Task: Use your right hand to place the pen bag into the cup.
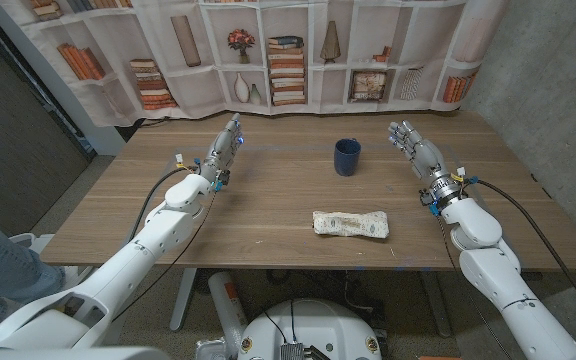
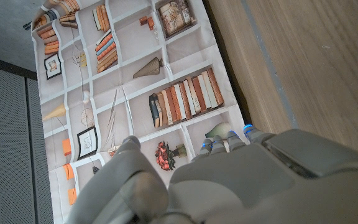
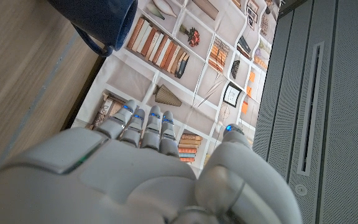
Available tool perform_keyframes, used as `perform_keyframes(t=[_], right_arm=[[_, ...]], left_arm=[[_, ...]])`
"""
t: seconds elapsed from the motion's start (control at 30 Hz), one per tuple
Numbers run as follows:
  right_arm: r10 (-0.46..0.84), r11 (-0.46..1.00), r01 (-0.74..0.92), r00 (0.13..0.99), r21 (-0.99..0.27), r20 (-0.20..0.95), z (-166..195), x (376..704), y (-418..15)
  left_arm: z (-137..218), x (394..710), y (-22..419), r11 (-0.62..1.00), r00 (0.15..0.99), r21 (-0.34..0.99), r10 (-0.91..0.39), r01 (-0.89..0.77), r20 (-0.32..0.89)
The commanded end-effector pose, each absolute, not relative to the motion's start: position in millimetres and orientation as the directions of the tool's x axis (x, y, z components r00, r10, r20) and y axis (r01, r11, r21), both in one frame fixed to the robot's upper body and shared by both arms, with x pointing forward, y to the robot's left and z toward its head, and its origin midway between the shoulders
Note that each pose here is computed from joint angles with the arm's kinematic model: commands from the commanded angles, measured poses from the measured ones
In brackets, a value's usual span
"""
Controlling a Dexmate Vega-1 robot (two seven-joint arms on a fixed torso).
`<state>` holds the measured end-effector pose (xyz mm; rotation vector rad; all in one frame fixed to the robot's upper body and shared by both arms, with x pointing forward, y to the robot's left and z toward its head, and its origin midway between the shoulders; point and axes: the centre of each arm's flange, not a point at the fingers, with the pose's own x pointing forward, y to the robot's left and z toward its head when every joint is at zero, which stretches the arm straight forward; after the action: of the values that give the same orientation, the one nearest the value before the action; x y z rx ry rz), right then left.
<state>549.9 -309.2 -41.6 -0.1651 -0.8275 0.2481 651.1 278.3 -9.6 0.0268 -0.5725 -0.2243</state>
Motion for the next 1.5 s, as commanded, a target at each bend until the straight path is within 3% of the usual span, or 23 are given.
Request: perform_keyframes(t=[0.03,1.5], right_arm=[[0.291,0.954,-0.139,0.65,-0.267,0.702,-43.7,541.3,-306.3],[0.34,0.931,-0.112,0.611,-0.347,0.715,-58.8,505.8,-304.0]], left_arm=[[-11.4,651.1,280.8,0.975,0.818,0.085,-0.218,0.204,0.533],[-11.2,649.2,267.1,0.972,0.821,0.112,-0.236,0.208,0.52]])
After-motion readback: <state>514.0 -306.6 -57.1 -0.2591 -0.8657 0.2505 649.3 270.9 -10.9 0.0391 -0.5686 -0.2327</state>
